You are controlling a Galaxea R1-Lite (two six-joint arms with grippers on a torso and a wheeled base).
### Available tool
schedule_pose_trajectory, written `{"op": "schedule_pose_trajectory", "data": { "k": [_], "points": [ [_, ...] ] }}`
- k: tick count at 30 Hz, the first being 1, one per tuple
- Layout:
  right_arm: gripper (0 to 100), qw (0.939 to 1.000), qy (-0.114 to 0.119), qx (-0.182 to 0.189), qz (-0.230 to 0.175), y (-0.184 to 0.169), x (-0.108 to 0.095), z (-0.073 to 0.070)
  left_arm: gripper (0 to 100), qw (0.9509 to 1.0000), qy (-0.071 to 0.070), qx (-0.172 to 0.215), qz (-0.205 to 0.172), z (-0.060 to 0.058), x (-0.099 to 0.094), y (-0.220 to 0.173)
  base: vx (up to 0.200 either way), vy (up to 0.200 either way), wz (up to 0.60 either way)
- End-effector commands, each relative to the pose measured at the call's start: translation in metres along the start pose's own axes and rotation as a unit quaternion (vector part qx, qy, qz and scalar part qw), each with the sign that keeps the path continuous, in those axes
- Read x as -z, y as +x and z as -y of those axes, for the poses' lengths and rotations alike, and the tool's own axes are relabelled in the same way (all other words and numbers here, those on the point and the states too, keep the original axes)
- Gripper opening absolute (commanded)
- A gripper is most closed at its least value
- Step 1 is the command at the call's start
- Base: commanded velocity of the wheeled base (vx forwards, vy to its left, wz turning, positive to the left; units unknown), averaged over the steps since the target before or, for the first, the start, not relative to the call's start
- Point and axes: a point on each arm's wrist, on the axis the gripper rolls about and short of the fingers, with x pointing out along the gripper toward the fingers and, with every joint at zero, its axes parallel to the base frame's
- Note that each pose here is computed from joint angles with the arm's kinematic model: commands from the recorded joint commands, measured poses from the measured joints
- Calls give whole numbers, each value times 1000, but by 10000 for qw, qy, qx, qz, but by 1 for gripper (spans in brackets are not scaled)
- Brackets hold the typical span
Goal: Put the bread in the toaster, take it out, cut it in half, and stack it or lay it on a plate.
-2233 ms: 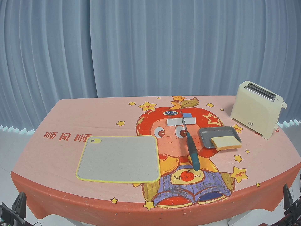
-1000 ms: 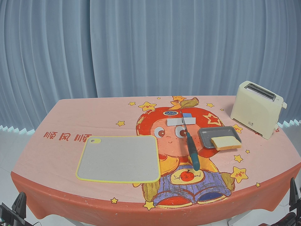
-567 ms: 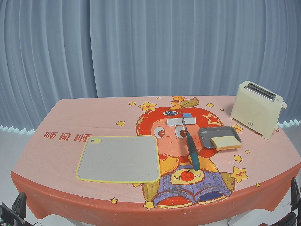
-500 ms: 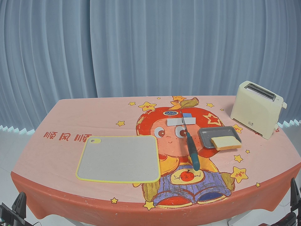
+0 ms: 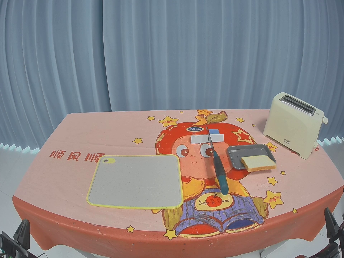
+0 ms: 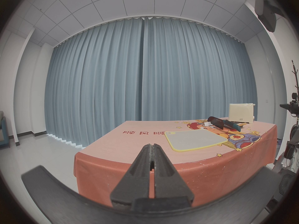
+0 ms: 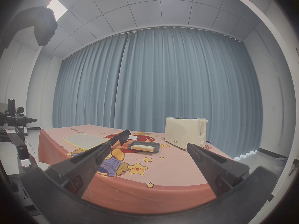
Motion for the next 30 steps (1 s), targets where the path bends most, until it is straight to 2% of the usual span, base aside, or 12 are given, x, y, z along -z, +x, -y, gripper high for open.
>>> {"op": "schedule_pose_trajectory", "data": {
  "k": [1, 9, 14, 19, 22, 24, 30],
  "points": [
    [100, 9995, 58, -69, -301, 7, -2, 1, 0, 10000, -1, -2, -60, 0, 5, 1, 0, 0, 0],
    [100, 9984, 109, -105, -540, 14, -3, 2, 0, 10000, -1, -2, -60, 0, 5, 1, 0, 0, 0],
    [100, 9965, 110, -313, -771, 19, -4, 3, 0, 10000, -1, -2, -60, 0, 5, 1, 0, 0, 0],
    [100, 9954, 100, -320, -897, 23, -5, 3, 0, 10000, -1, -2, -68, 0, 5, 1, 0, 0, 0],
    [100, 9946, -410, -351, -888, 23, -5, 3, 0, 10000, -1, -2, -68, 0, 5, 1, 0, 0, 0],
    [100, 9933, -660, -291, -903, 24, -6, 4, 0, 10000, -1, -2, -60, 0, 5, 1, 0, 0, 0],
    [100, 9888, -659, -53, -1336, 41, -18, 9, 0, 10000, -1, -2, -68, 0, 5, 1, 0, 0, 0]
  ]
}}
